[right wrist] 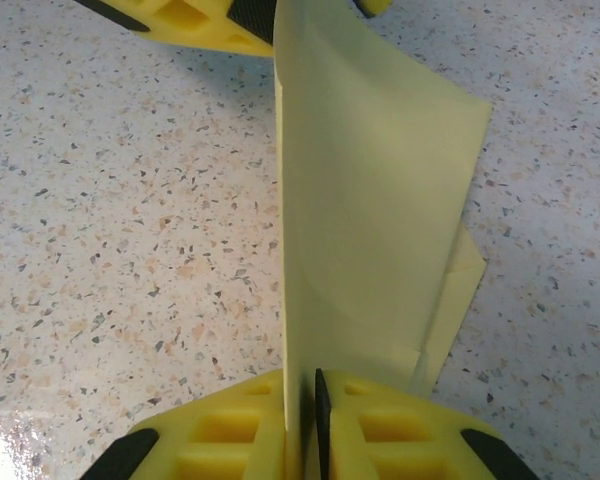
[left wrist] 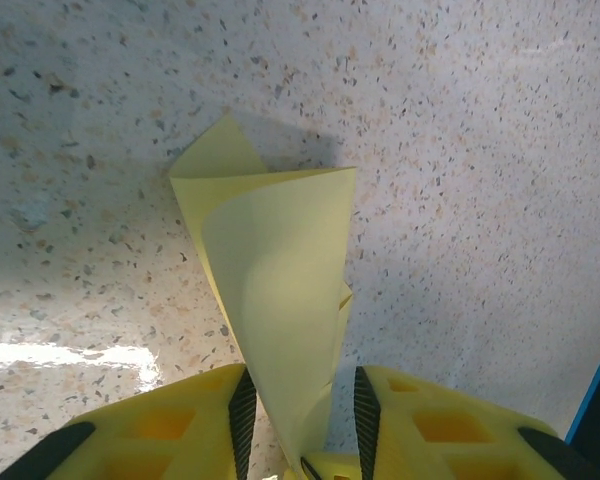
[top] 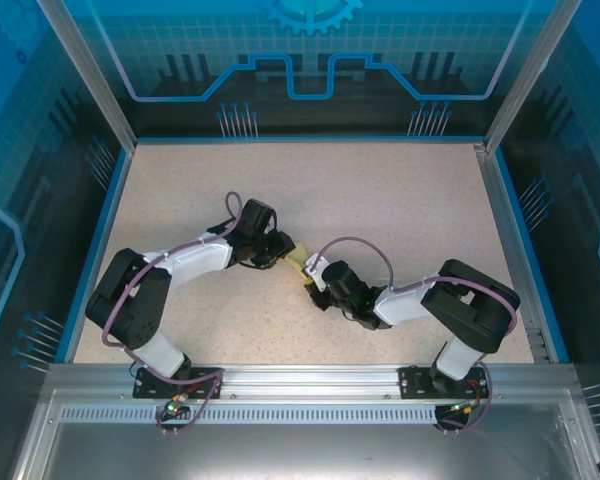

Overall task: Fold a paper plane with a square sheet of paper (pick it up from the middle)
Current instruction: Fold the wing for the fifth time at the center of the table.

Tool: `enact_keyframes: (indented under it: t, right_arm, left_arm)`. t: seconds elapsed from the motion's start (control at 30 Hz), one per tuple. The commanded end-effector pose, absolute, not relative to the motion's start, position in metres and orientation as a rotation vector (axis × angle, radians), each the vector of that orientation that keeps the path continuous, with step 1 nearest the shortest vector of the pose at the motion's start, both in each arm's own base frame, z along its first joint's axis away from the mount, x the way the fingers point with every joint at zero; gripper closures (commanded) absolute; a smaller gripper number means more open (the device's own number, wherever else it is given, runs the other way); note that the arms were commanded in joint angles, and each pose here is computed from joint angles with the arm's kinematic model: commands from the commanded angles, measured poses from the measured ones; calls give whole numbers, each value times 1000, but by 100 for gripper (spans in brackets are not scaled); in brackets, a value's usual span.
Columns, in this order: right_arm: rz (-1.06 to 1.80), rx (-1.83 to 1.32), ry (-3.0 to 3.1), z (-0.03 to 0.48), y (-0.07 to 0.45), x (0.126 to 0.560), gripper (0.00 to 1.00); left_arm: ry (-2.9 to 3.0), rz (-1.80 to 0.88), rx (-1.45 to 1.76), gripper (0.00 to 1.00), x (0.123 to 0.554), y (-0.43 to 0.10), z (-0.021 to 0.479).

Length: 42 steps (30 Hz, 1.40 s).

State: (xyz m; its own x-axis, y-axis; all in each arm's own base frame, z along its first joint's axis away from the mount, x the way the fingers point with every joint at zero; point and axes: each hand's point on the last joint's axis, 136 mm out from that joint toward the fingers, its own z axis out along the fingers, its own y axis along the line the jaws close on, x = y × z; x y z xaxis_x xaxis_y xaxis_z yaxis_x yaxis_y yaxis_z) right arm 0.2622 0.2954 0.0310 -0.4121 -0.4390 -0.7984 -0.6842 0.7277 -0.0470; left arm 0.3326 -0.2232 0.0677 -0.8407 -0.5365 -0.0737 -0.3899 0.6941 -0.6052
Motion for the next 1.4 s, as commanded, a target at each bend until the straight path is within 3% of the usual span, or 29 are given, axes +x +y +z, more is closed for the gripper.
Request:
enact_keyframes:
  t: [0.0, 0.07, 0.33, 0.67, 0.83, 0.97, 1.2, 1.37]
  right_arm:
    - [412, -871, 2018, 44, 308, 260, 84]
    - [419, -868, 2021, 43, 309, 260, 84]
    - [423, -856, 2022, 44, 311, 265, 77]
    - [383, -869, 1975, 49, 320, 278, 75]
    - [409, -865, 1978, 49, 323, 277, 79]
    - [496, -825, 2023, 44, 320, 277, 87]
    - [787, -718, 2130, 40, 321, 277, 96]
    - [958, -627, 2177, 42, 323, 278, 98]
  left_arm:
    - [2693, -912, -690, 63, 331, -231, 63]
    - [2702, -908, -683, 64, 332, -232, 61]
    - [2717, -916, -695, 85, 331, -234, 56]
    - [2723, -906, -692, 88, 330, -233, 62]
    - [2723, -898, -693, 88, 329, -231, 62]
    - [2711, -891, -683, 82, 330, -230, 66]
    - [2575, -827, -705, 52, 340, -191, 96]
    - [2518, -826, -704, 47, 336, -176, 101]
